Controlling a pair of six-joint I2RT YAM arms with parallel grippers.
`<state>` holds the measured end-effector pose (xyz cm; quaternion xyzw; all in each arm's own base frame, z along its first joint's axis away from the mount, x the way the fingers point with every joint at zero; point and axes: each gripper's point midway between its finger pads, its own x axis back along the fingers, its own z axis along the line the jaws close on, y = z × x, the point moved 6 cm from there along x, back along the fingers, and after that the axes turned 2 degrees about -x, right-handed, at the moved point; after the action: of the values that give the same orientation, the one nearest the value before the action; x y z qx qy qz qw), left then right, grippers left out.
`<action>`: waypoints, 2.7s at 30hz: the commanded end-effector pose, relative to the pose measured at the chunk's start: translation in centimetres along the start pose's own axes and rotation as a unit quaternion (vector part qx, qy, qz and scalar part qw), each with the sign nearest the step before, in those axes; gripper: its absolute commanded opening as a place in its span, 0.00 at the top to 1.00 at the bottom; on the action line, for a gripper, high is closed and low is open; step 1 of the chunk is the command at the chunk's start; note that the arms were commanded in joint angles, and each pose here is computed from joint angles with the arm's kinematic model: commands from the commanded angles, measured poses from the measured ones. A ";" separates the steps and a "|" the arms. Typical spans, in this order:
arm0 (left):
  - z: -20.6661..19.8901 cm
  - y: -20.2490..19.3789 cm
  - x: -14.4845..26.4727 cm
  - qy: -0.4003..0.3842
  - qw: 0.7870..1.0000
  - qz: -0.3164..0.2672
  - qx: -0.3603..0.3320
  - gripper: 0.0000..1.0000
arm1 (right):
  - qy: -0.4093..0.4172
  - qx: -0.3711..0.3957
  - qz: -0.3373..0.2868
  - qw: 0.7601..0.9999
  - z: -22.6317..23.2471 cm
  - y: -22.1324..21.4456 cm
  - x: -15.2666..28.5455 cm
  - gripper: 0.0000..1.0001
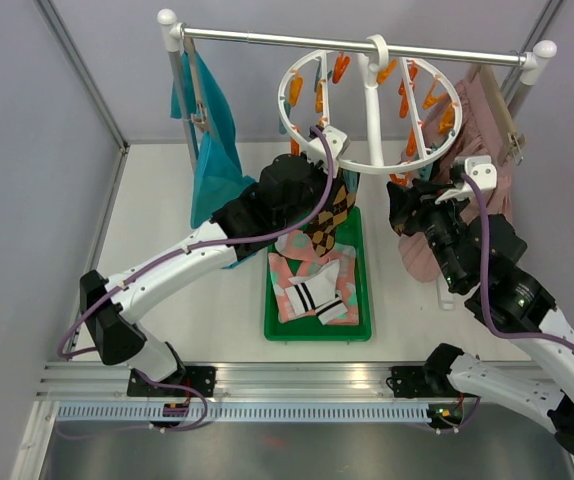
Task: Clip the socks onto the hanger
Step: Open the clamp at the hanger.
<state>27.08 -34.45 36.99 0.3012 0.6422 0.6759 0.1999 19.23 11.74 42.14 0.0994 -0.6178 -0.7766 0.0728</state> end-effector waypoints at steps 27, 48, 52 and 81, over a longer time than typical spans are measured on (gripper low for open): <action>-0.8 1.5 -0.7 -0.008 0.999 -0.025 -0.024 0.98 | -0.083 0.005 -0.023 0.996 -0.5 0.3 -2.3 0.59; -0.7 1.9 -0.4 -0.006 0.999 -0.029 -0.031 0.98 | -0.070 -0.011 0.000 0.997 -1.4 1.3 0.3 0.52; -0.8 1.8 -0.7 -0.008 0.999 -0.024 -0.032 0.98 | -0.071 -0.014 -0.001 0.997 -1.8 1.9 1.0 0.47; -1.1 2.0 -1.8 -0.014 0.999 -0.021 -0.048 0.98 | -0.059 0.023 0.000 0.998 -0.1 0.8 -2.0 0.44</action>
<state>27.77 -36.18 36.47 0.3063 0.6111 0.7001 0.2066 20.97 12.03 42.07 0.0455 -0.6421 -0.7637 0.0498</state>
